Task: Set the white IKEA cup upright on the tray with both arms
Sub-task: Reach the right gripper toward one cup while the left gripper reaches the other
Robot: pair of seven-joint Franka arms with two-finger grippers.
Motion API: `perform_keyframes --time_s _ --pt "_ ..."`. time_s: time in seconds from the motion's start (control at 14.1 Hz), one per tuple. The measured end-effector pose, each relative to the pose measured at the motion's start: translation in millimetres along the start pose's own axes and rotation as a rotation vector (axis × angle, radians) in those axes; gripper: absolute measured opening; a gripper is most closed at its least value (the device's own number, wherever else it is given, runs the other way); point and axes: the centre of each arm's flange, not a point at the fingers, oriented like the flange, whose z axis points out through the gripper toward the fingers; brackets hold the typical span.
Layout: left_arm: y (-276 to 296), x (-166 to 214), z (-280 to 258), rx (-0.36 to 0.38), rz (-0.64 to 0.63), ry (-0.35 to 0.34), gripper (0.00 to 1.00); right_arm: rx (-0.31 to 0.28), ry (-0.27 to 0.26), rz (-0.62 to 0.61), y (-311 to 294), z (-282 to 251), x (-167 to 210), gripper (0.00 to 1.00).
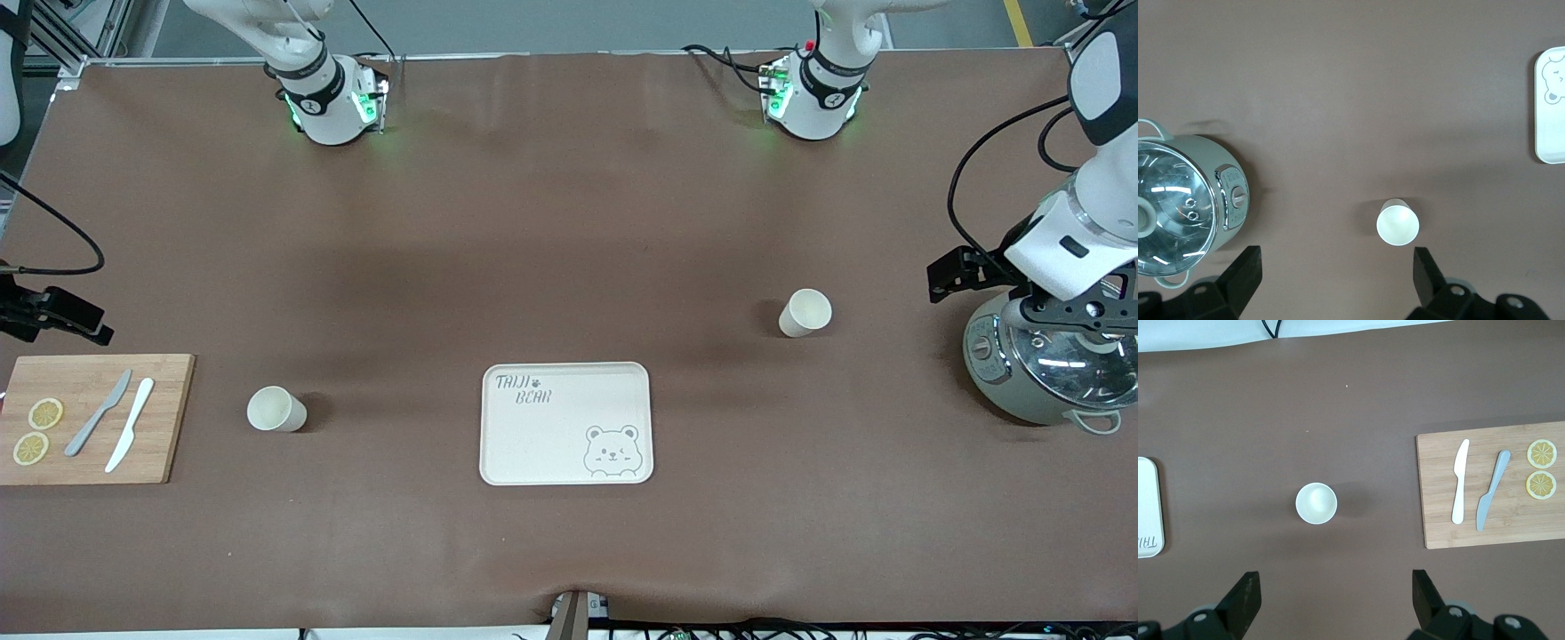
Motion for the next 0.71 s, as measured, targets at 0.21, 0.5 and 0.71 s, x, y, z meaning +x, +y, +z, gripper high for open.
perform_keyframes --time_s 0.21,0.5,0.71 --pt "0.1 0.3 -0.7 0.0 0.0 0.003 1.0 0.0 0.0 -0.003 -0.7 0.0 0.0 1.0" --pt "2.3 1.4 -6.6 -0.001 0.004 0.017 1.0 0.0 0.001 -0.005 -1.5 0.1 0.2 1.0" --pt "-0.6 0.9 -2.2 -0.001 -0.001 0.005 1.0 0.001 0.003 -0.009 -3.7 5.2 2.9 1.0"
